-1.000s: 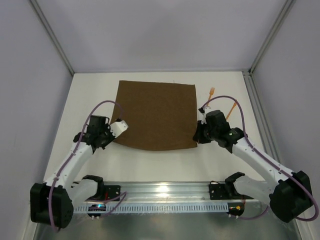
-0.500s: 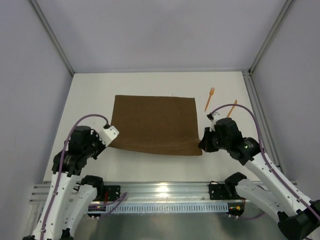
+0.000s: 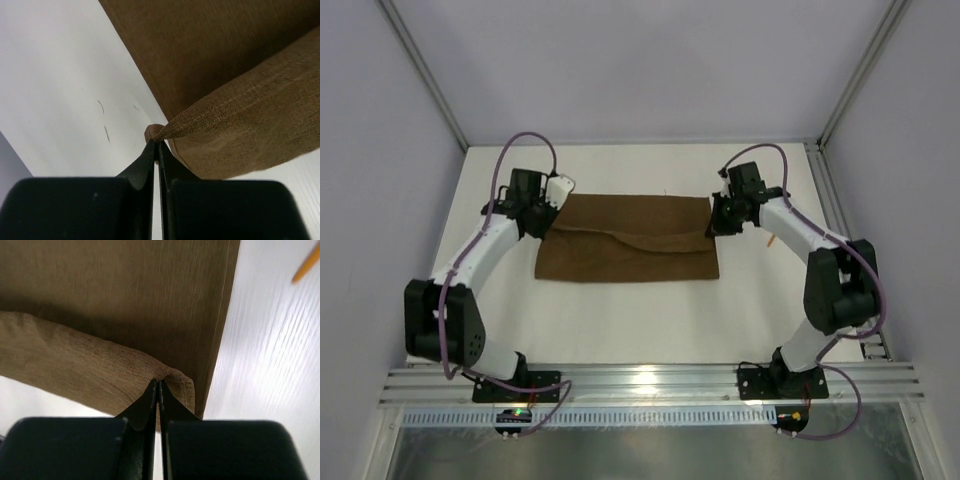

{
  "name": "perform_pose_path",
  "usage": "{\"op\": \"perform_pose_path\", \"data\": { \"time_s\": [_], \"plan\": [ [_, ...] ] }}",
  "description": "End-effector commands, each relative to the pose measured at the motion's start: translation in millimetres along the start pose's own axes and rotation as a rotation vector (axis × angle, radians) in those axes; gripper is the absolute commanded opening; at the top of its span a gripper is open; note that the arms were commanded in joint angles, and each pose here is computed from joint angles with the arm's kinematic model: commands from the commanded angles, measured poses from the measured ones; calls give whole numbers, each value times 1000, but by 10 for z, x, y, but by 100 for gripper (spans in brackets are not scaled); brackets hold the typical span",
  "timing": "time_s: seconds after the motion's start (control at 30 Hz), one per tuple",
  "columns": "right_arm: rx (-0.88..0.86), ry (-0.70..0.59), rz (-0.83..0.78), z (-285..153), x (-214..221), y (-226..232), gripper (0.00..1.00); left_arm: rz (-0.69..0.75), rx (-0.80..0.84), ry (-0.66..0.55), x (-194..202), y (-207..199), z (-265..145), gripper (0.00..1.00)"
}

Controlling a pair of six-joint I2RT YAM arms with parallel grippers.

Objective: Fold the napkin into a case and place the utensils inside
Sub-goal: Fold and flatten the napkin at the center of the board.

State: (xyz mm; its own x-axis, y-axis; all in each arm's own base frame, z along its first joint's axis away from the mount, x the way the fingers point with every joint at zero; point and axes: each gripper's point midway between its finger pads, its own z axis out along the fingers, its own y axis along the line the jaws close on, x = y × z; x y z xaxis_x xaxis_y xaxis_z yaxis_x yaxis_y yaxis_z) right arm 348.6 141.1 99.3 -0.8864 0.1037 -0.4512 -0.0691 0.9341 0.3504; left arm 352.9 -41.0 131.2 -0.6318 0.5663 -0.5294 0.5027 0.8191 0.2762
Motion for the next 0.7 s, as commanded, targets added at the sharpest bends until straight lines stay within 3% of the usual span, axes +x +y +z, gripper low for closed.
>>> {"op": "perform_pose_path", "data": {
  "time_s": [0.0, 0.27, 0.53, 0.67],
  "plan": [
    [-26, -80, -20, 153, -539, 7, 3, -59, -123, -134, -542, 395, 184, 0],
    [-18, -49, 49, 546, -699, -188, 3, -63, -101, -74, -572, 449, 912, 0],
    [-31, -63, 128, 719, -778, -351, 3, -39, -96, -43, -575, 476, 1178, 0],
    [-18, -68, 144, 781, -790, -393, 8, -38, -95, -42, -598, 480, 1260, 0]
  ]
}}
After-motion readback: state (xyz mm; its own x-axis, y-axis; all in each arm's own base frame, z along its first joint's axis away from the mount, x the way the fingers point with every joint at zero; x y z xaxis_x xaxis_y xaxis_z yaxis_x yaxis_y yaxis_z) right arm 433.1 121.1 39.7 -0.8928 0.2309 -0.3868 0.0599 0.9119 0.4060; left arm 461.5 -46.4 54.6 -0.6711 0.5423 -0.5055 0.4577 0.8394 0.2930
